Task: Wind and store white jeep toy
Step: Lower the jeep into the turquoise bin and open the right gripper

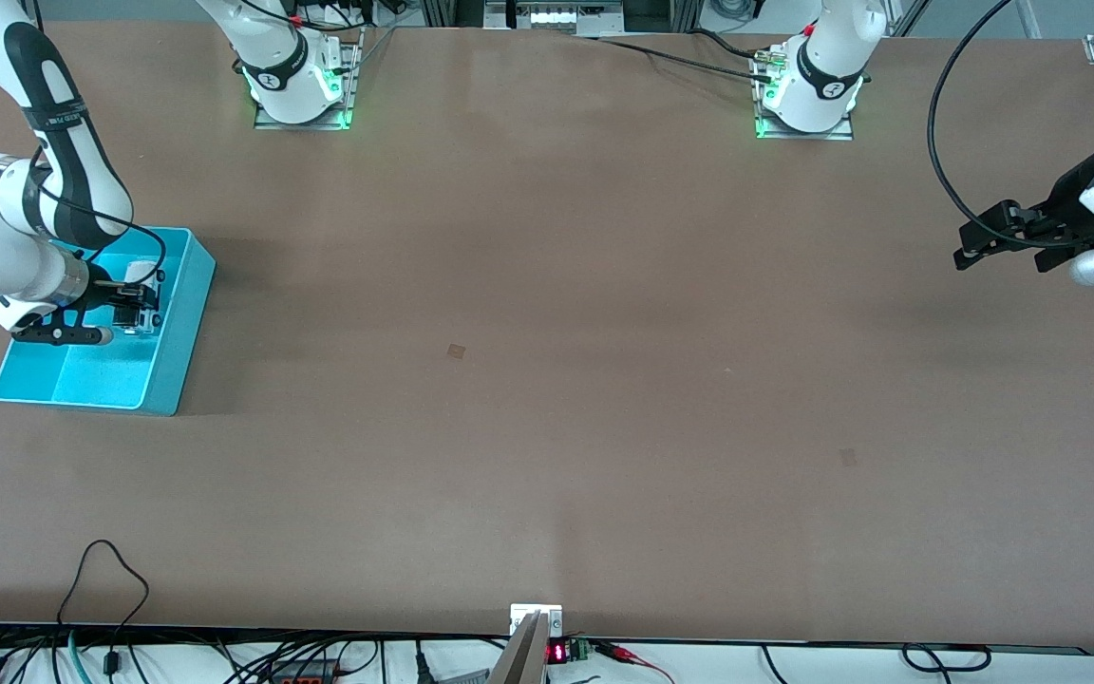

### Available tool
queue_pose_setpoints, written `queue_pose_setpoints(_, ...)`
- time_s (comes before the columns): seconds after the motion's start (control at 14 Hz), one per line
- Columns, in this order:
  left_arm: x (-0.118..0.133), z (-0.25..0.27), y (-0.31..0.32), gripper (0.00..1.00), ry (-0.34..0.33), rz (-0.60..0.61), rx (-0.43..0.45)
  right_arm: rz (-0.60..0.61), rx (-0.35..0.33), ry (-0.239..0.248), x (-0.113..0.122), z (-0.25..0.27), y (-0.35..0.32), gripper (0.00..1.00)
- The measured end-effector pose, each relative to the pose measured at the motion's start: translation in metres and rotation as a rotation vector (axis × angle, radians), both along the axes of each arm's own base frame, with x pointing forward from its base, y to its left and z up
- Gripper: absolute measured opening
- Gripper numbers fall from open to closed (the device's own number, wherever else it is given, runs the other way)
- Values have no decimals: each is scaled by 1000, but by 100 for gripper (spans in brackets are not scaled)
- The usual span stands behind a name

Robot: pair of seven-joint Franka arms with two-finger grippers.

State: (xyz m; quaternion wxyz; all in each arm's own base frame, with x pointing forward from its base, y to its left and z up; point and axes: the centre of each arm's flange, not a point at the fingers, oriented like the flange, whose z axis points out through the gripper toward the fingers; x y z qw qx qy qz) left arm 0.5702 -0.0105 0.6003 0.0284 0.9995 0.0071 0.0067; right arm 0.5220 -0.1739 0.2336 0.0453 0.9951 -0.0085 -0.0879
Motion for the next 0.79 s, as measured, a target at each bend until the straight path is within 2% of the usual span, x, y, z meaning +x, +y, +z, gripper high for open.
queue_pose_setpoints(0.57,0,0,0,100,0,0,0,0,0,-19,1,-10,-4,51)
queue_pose_setpoints(0.64,0,0,0,100,0,0,0,-3,0,-17,1,-11,-5,56)
queue_pose_setpoints(0.79,0,0,0,100,0,0,0,-6,-1,-16,0,-12,-8,73)
